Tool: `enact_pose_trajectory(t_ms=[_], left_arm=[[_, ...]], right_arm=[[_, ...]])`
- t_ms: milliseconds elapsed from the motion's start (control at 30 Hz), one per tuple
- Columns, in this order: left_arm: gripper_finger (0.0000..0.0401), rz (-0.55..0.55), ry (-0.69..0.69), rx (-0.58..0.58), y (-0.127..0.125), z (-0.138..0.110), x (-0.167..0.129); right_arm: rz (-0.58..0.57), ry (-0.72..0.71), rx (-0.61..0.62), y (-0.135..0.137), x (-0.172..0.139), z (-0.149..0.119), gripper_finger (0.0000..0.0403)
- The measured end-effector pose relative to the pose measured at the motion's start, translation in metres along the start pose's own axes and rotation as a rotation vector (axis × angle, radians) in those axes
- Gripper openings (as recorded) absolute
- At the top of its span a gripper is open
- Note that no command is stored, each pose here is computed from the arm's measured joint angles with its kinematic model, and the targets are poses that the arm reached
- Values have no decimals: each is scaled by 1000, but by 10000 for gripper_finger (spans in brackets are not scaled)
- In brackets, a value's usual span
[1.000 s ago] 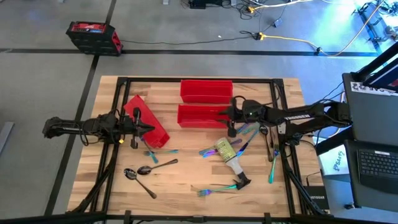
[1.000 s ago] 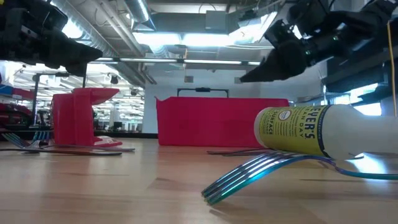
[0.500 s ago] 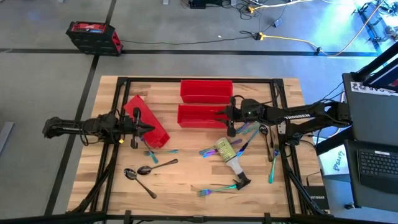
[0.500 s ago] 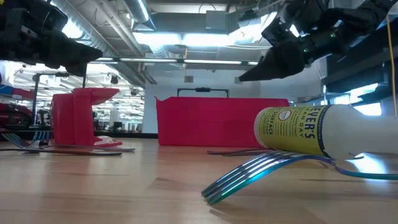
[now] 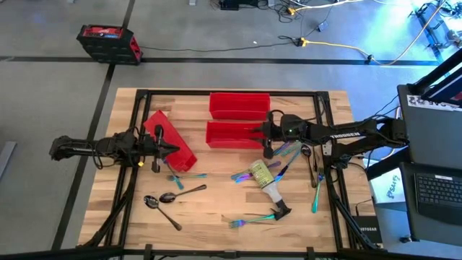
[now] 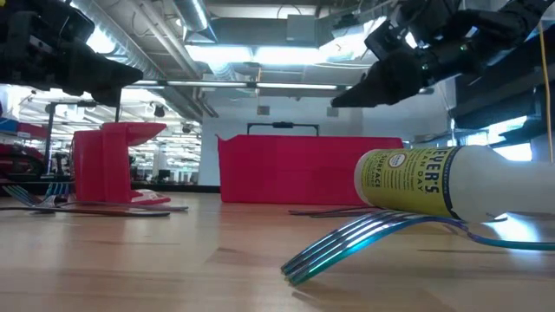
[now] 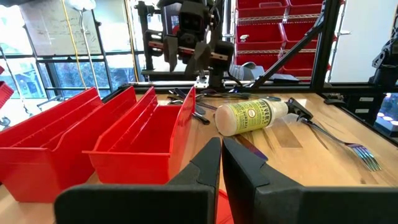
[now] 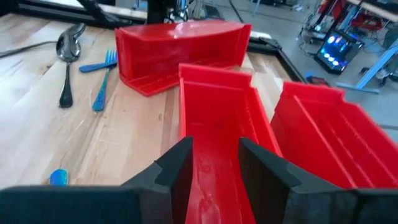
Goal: Sort silverware
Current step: Prepare the red bins
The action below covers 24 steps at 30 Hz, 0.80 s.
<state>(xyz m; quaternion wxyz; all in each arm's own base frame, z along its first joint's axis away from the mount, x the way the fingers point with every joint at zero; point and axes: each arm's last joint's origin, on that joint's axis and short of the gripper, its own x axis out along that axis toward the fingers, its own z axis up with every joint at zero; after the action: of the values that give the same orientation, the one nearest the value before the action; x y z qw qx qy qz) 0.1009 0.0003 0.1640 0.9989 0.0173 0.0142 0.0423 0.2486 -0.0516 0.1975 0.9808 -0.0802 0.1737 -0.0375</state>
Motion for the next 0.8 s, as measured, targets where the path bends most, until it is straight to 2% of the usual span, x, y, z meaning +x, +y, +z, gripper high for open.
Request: enact_pose_trajectory(t_ms=[433,800], left_arm=[[1,0,0,0,0,0,0],[1,0,0,0,0,0,0]], right_arm=[[-31,11,-39,-1,0,-1,113],[-50,-59,-74,-2,0,6,113]])
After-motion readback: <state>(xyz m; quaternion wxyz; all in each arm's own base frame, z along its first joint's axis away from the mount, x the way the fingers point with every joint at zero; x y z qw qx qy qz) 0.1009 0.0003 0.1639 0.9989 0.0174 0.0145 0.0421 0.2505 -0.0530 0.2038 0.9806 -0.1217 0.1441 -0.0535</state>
